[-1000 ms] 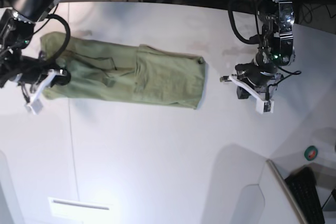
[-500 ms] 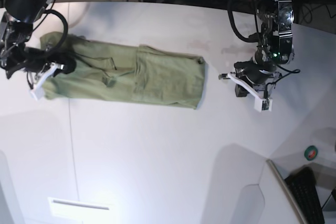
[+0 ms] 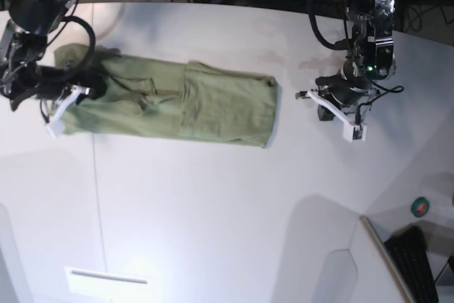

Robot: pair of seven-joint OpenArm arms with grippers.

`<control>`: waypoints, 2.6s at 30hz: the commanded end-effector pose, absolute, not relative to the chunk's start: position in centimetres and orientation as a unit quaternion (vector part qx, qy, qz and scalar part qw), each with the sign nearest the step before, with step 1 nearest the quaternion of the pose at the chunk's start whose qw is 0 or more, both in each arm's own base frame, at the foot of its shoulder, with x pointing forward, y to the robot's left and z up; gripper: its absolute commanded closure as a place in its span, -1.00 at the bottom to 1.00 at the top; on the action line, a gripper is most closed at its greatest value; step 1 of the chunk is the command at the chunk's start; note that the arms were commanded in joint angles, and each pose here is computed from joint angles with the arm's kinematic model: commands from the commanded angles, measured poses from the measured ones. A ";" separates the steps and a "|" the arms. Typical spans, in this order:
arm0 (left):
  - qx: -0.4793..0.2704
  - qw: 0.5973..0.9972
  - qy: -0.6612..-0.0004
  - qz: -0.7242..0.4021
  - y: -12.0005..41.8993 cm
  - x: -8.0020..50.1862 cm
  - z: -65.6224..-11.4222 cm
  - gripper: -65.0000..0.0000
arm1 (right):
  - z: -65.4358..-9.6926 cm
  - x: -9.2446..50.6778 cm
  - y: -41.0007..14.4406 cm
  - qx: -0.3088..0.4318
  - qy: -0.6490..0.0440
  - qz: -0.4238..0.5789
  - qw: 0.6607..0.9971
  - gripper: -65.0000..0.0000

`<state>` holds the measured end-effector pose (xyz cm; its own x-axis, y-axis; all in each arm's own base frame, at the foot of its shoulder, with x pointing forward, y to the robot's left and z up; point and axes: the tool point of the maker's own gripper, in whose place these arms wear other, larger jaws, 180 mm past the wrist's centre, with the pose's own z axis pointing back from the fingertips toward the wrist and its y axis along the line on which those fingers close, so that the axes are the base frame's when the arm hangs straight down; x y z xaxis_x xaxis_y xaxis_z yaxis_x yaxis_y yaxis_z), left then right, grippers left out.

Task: Layout the t-shirt on the table in an organized manner, then fold the t-shirt properly
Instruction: 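Grasp both short ends of the green strip with both grippers, then lift the strip end with the right gripper and fold it toward the left gripper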

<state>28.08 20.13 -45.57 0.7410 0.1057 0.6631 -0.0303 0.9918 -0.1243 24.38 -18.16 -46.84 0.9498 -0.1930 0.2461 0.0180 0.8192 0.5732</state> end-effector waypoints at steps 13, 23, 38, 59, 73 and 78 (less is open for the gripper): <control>-0.043 0.921 -0.386 0.030 21.1 29.6 -43.9 1.00 | -43.0 25.4 -27.0 0.220 -0.209 -0.090 0.949 0.02; -0.051 0.923 -0.381 0.029 20.4 29.4 -44.3 1.00 | -45.8 24.8 -29.3 0.235 -0.199 -0.136 0.942 -0.49; -0.098 0.937 -0.336 0.004 14.7 29.0 -47.7 1.00 | -47.8 24.4 -23.4 0.279 -0.159 -0.099 0.942 -0.50; -0.164 0.927 -0.328 -0.073 5.7 29.1 -47.3 1.00 | -46.6 26.4 -24.9 0.262 -0.170 -0.125 0.942 1.00; -0.163 0.921 -0.344 -0.079 5.5 30.8 -46.2 1.00 | -38.5 31.5 -21.6 0.158 -0.226 -0.034 0.961 1.00; -0.163 0.919 -0.349 -0.081 5.5 31.4 -45.9 1.00 | -36.0 32.1 -18.3 0.152 -0.248 -0.008 0.957 1.00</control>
<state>30.28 5.72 -46.99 0.7706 -0.0447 0.6358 0.2533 0.9369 -0.2410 31.33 -18.08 -37.12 0.8956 -0.0958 0.4344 -0.0419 0.9540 0.2967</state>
